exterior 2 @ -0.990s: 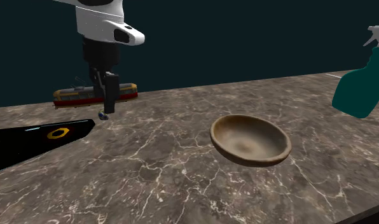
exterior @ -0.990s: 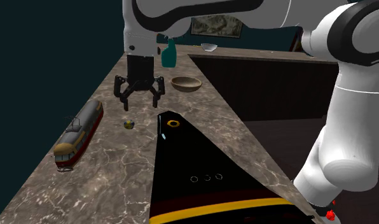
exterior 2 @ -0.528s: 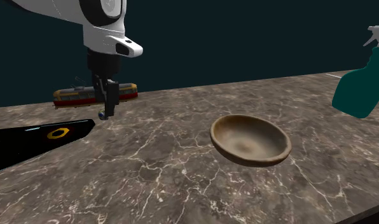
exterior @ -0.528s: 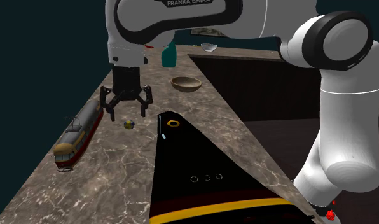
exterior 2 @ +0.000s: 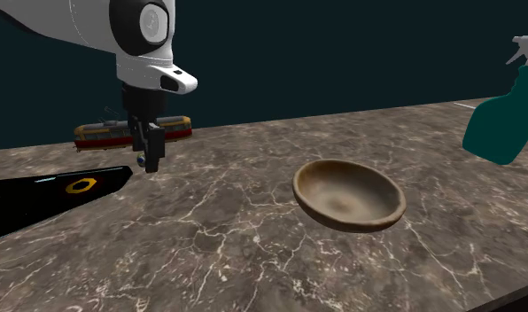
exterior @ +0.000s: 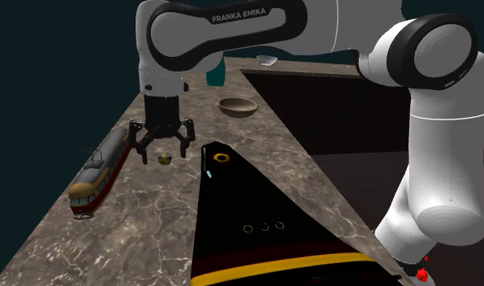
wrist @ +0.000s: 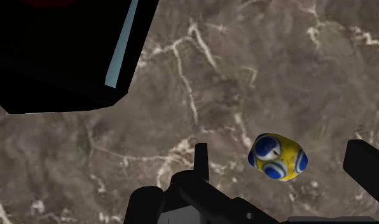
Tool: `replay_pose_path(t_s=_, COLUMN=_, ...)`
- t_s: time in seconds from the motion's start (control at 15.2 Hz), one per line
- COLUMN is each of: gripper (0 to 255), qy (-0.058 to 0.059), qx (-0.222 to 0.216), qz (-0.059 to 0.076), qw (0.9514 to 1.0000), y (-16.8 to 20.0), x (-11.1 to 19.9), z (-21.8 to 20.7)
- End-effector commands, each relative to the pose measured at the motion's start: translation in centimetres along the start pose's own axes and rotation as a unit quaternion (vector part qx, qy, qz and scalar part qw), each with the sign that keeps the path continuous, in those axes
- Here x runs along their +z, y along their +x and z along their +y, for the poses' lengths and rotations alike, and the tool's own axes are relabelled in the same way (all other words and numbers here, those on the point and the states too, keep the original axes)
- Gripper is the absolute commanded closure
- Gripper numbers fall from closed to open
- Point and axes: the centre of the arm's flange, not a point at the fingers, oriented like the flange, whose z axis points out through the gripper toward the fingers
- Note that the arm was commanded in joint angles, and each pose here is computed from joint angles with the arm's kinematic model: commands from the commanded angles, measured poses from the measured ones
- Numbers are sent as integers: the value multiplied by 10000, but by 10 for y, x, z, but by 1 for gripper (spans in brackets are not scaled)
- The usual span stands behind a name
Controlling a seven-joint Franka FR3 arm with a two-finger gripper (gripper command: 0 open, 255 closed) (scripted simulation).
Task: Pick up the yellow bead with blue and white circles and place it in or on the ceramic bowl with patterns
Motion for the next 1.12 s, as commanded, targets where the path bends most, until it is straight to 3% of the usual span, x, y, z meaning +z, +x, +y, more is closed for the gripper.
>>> replay_pose_path(t_s=0.0, gripper=0, qy=0, qx=0, qz=0, qw=10000, y=0, x=0, z=0)
replay_pose_path(t_s=0.13, gripper=0, qy=0, qx=0, qz=0, qw=10000, y=0, x=0, z=0)
replay_pose_path(t_s=0.2, gripper=255, qy=0, qx=0, qz=0, qw=10000, y=0, x=0, z=0)
replay_pose_path(t_s=0.79, gripper=255, qy=0, qx=0, qz=1, qw=10000, y=0, x=0, z=0)
replay_pose_path(t_s=1.06, gripper=255, qy=0, qx=0, qz=0, qw=10000, y=-4, x=-20, z=-2)
